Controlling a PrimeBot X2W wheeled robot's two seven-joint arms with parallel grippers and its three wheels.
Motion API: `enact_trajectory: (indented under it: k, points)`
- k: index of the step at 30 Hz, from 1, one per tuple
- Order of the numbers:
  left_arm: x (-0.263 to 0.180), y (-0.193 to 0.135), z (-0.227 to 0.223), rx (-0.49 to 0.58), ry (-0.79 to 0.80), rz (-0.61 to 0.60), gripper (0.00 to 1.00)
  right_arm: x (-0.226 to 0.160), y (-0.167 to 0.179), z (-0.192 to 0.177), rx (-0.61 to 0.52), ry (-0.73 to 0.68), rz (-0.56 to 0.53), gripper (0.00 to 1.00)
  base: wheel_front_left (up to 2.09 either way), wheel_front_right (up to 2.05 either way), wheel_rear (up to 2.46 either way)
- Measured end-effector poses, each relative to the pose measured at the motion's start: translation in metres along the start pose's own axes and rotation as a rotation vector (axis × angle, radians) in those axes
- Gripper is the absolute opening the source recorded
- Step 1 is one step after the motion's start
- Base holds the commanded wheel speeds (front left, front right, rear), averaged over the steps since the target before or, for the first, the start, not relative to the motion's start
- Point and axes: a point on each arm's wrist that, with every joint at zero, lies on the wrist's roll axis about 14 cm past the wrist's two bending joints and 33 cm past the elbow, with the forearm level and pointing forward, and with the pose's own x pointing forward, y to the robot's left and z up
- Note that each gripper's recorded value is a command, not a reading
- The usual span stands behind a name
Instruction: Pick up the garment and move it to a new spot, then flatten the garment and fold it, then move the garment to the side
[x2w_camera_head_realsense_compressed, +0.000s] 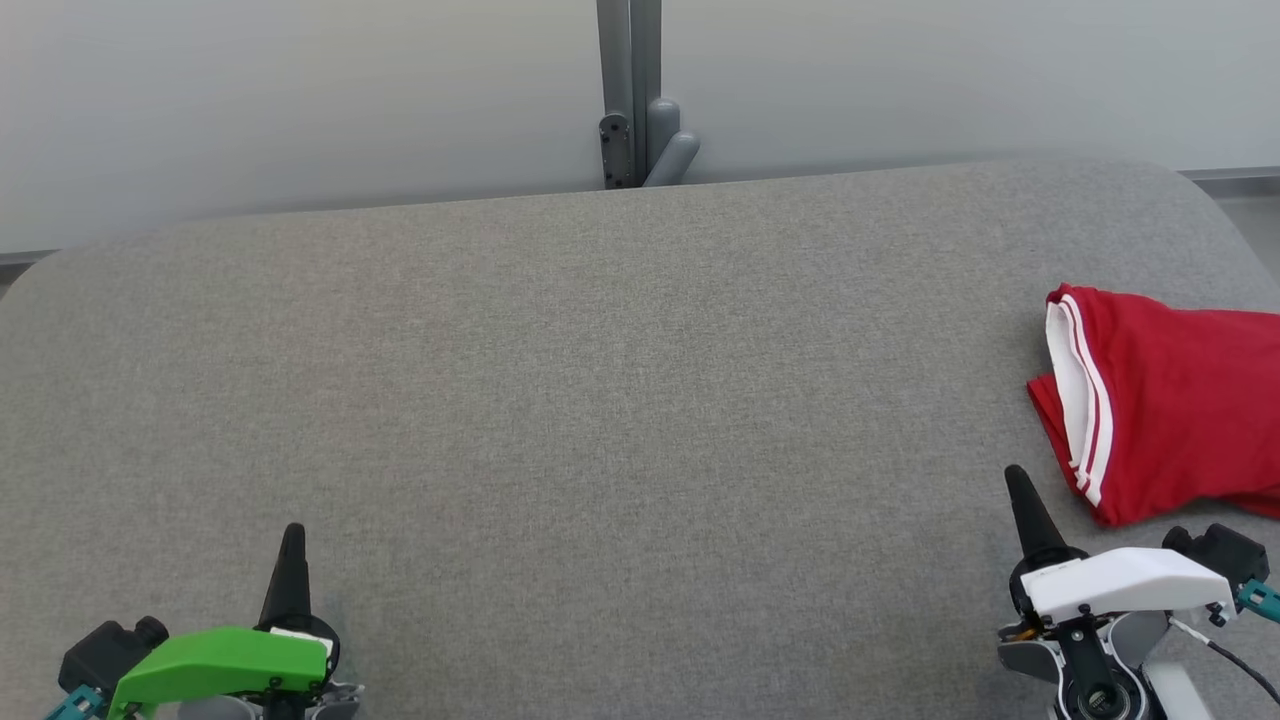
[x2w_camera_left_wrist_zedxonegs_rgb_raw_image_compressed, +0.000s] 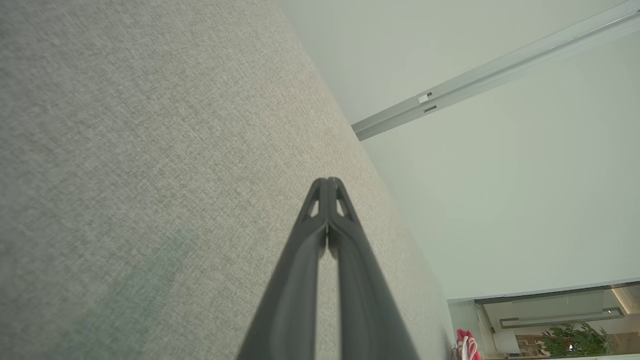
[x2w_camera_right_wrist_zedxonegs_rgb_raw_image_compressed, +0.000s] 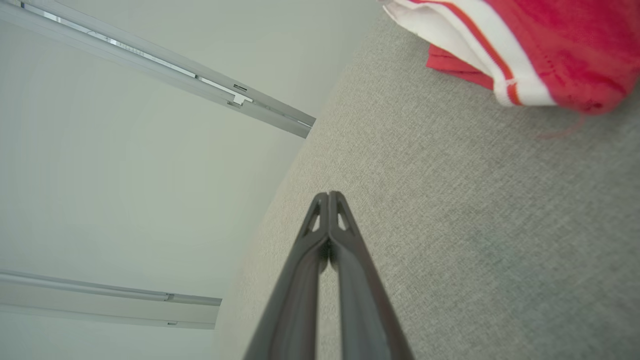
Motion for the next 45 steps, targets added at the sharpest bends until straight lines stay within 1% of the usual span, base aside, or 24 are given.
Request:
enact_trajectory:
  k: [27,45]
  points:
    - [0.003,-0.019,0.016,-0.241,-0.017,-0.074,0.0,0.001,0.012,0.01,0.248,-0.009,0.044,0.0,0.0,0.0,0.0]
    - [0.004,-0.033,0.026,-0.374,-0.022,-0.134,0.0,0.002,0.021,0.017,0.389,-0.01,0.082,0.0,0.0,0.0,0.0]
